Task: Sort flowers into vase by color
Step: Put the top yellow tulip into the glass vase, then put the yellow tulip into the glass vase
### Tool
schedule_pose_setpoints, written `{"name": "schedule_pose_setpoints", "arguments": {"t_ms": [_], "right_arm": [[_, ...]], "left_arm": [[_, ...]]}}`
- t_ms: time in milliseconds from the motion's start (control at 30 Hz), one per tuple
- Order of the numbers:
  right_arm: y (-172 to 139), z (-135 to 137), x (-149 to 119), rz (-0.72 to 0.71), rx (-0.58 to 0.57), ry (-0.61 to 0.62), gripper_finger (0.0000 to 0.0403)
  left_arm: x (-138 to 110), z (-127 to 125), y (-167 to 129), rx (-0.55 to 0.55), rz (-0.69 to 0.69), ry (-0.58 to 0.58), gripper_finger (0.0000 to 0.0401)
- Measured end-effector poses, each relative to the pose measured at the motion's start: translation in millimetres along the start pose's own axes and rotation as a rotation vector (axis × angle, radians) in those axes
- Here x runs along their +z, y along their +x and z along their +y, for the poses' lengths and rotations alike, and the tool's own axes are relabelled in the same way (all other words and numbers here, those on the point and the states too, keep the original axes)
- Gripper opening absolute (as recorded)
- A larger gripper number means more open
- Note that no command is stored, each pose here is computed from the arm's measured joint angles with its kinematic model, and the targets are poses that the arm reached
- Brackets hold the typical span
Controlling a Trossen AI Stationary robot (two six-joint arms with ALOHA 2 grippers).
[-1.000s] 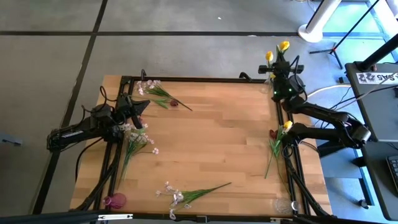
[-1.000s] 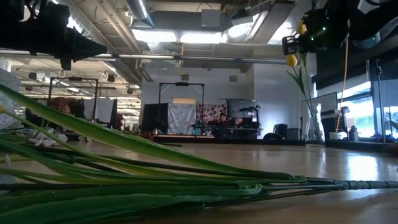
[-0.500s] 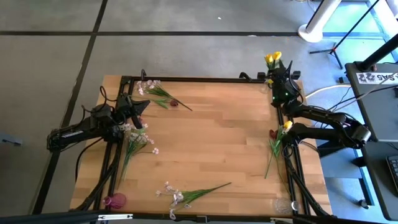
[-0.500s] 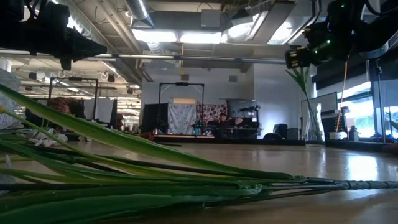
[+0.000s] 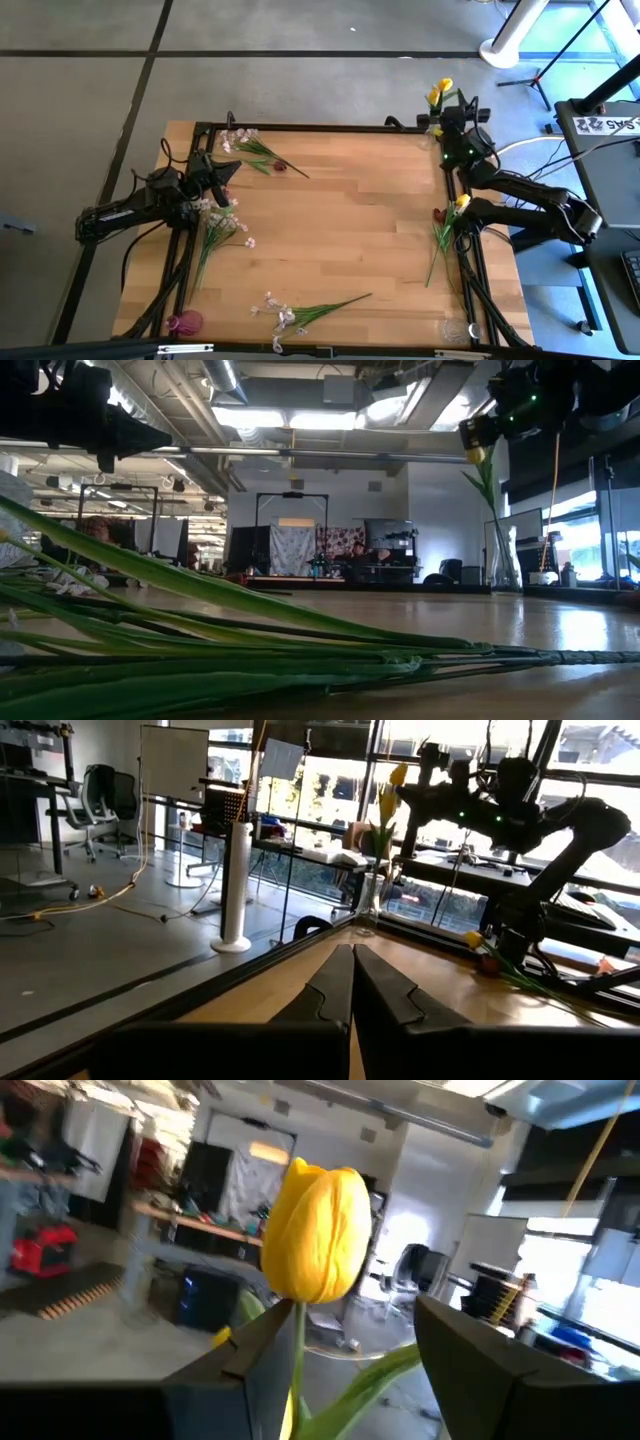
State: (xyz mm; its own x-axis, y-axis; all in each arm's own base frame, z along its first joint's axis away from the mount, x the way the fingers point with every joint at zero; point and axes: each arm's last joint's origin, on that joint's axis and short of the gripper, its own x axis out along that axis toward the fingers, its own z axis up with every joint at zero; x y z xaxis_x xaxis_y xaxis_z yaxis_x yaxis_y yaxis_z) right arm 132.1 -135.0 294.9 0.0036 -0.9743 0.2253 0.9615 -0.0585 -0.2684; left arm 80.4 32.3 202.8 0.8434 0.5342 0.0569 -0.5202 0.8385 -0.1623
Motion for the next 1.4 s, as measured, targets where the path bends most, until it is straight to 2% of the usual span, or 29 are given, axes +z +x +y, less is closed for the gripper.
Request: {"name": "schedule_pose_setpoints", "arguments": {"t_ms": [100, 467, 600, 767, 900, 967, 1067, 1167, 1233, 1300, 1400], "right_arm": [[-2, 1, -5, 0.058, 0.001, -0.017, 0.0209], [-13, -7, -17, 0.288, 0.06, 0.047, 0.0209], [-16, -18, -1, 0.377, 0.162, 0.044, 0.0209], [-22, -42, 36, 0.521, 0.329, 0.028, 0.0208], [-29, -58, 59, 0.697, 0.473, 0.063, 0.0208], [-34, -64, 64, 0.833, 0.545, 0.089, 0.0208], [-41, -65, 63, 1.062, 0.633, 0.058, 0.0208], [-44, -55, 53, 1.308, 0.725, 0.021, 0.0208], [-41, -45, 46, 1.433, 0.742, -0.036, 0.0208], [-38, -34, 39, 1.538, 0.744, -0.117, 0.0208], [-26, -10, 29, 1.625, 0.788, -0.169, 0.0208]], "left_arm": [[0, 0, 0, 0.0, 0.0, 0.0, 0.0], [0, 0, 0, -0.001, 0.0, 0.0, 0.0], [0, 0, 0, -0.001, 0.0, 0.0, 0.0], [0, 0, 0, -0.001, 0.0, 0.0, 0.0], [0, 0, 0, 0.0, 0.0, 0.0, 0.0], [0, 0, 0, -0.001, 0.0, 0.0, 0.0], [0, 0, 0, 0.0, 0.0, 0.0, 0.0], [0, 0, 0, 0.0, 0.0, 0.0, 0.0], [0, 0, 0, 0.0, 0.0, 0.0, 0.0], [0, 0, 0, -0.001, 0.0, 0.0, 0.0], [0, 0, 0, -0.001, 0.0, 0.0, 0.0]]}}
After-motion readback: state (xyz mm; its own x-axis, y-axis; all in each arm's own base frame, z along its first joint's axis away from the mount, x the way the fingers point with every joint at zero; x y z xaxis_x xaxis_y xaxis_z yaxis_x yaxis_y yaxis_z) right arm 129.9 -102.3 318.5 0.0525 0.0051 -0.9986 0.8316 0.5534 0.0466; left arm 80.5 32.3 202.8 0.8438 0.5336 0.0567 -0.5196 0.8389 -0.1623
